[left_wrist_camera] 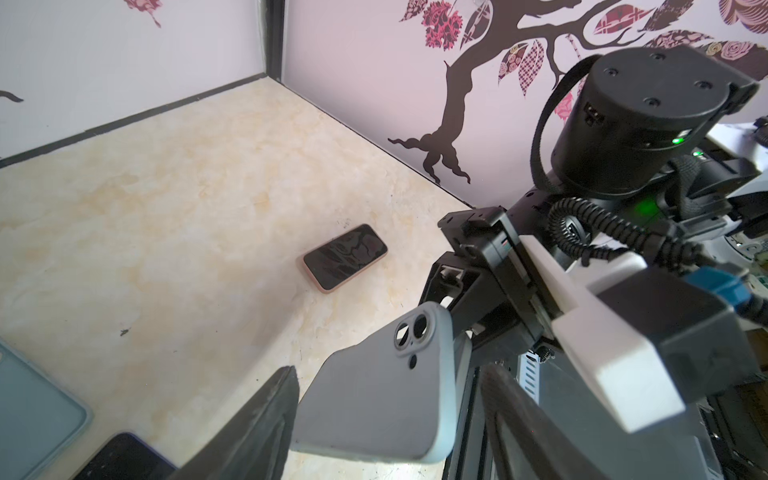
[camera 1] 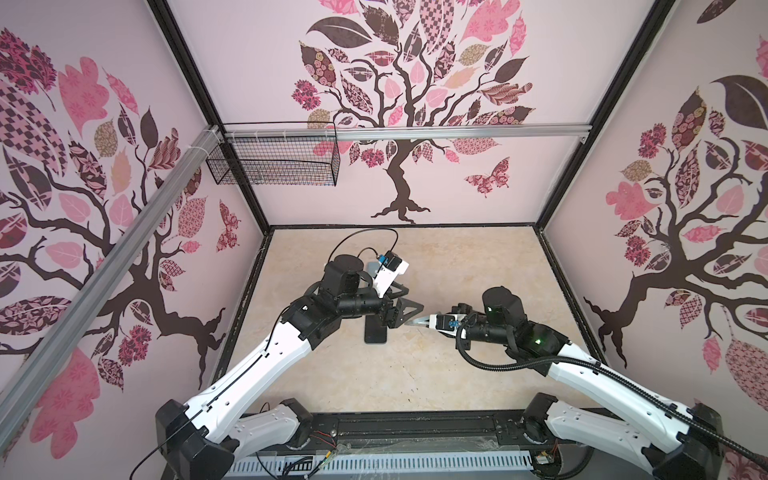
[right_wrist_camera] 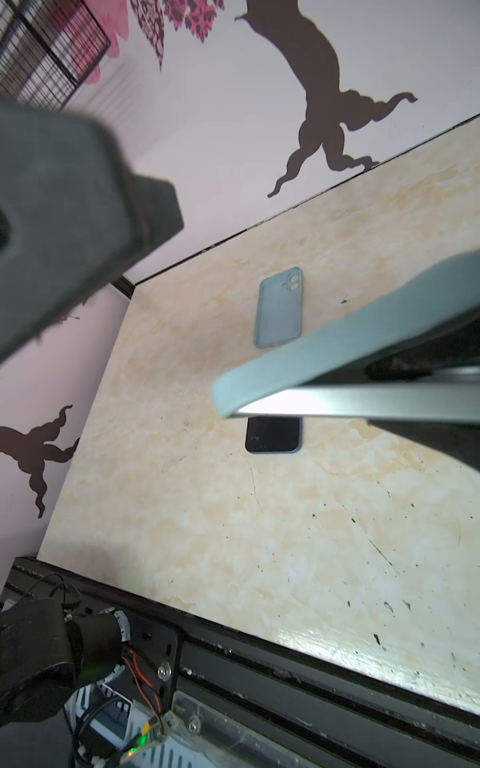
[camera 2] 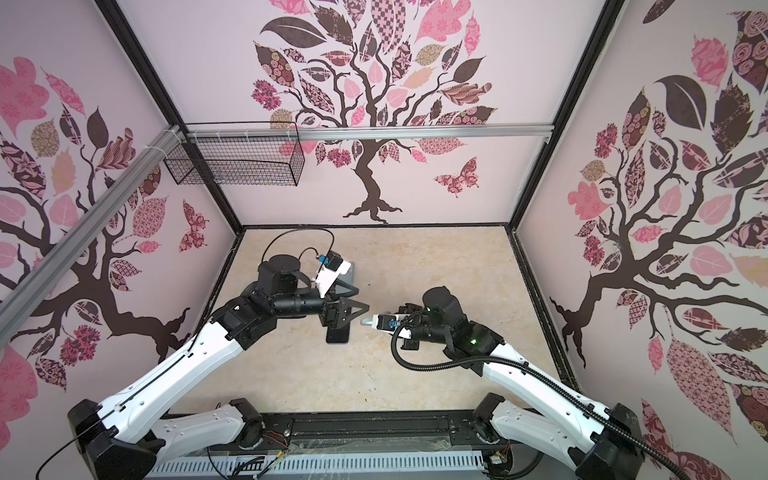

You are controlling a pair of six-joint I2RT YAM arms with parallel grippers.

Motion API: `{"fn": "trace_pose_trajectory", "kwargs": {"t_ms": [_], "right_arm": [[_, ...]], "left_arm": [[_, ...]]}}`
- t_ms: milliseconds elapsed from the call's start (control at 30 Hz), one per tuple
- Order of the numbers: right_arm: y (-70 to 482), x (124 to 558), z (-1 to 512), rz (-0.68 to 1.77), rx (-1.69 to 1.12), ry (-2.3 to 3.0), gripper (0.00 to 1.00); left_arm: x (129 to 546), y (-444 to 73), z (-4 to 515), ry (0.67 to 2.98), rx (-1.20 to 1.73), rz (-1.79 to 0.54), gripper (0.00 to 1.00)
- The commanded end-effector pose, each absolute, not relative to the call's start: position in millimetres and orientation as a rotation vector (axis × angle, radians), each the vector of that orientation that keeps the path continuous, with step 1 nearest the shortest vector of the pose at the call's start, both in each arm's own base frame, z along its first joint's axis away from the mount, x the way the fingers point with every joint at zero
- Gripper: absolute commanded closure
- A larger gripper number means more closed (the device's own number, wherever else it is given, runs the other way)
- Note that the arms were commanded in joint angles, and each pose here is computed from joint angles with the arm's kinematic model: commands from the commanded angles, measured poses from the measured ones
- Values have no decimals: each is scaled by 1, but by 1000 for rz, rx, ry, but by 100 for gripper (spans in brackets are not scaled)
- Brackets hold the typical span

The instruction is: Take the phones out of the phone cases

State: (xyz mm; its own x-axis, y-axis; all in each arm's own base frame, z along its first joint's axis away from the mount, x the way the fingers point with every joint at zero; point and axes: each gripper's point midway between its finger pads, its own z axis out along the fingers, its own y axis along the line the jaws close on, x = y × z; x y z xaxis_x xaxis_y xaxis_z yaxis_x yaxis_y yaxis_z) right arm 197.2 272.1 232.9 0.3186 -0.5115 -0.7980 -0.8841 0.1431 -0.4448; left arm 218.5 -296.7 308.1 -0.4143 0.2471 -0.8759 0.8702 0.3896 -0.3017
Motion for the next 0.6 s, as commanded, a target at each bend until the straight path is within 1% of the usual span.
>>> {"fn": "trace_pose_trajectory", "kwargs": {"t_ms": [0, 233, 400, 567], "right_arm": [[279, 204, 267, 393, -1473, 1239, 100], [281, 201, 266, 389, -1500, 1232, 100], [282, 200, 263, 393, -1507, 1237, 100], [283, 198, 262, 400, -1516, 1234, 100]], "left_arm": [[217, -302, 314, 1869, 1006, -963, 31], [213, -317, 292, 1934, 1096, -933, 34], [210, -326, 282, 1951, 1157, -941, 39], [218, -325, 271, 1984, 1162, -869, 43]]}}
